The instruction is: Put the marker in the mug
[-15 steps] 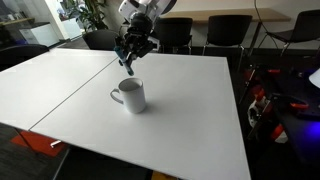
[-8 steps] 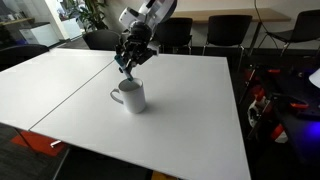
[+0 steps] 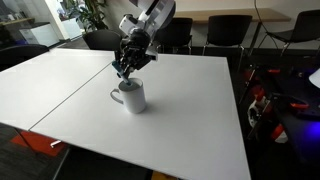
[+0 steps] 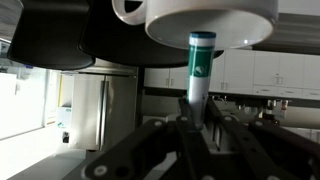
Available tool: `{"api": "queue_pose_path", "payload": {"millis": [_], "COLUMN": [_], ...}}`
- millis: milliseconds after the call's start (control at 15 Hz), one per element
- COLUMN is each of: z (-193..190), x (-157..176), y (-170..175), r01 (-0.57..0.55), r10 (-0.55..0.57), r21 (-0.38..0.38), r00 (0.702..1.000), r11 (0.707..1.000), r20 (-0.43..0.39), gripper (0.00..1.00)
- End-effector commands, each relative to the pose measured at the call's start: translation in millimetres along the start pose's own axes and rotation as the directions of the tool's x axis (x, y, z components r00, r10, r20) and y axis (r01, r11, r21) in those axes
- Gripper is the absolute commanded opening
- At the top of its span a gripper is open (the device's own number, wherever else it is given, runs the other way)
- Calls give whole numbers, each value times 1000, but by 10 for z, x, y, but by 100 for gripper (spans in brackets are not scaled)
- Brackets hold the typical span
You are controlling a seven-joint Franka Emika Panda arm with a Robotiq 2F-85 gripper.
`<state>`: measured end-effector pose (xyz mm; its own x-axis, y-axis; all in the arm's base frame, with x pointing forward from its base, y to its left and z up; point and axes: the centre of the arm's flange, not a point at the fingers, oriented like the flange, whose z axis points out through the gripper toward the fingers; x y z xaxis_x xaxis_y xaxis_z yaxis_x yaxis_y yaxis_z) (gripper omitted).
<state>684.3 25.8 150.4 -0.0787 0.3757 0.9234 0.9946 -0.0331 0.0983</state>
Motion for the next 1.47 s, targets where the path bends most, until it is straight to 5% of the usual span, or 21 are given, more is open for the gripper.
{"api": "queue_pose_path", "payload": {"millis": [0, 267, 333, 467, 867, 1400], "z": [-12, -56, -62, -81, -209, -523], "x": [-37, -83, -75, -37, 195, 829], "y": [102, 77, 64, 42, -38, -238], "r01": [-34, -53, -52, -55, -22, 31], "r10": [34, 54, 54, 56, 25, -15], "r21": [-49, -71, -73, -75, -81, -94], "r00": [999, 998, 998, 998, 999, 985], "r11": [998, 996, 996, 996, 996, 995], "r20": [14, 13, 16, 15, 43, 174], "gripper": [5, 8, 45, 51, 96, 100]}}
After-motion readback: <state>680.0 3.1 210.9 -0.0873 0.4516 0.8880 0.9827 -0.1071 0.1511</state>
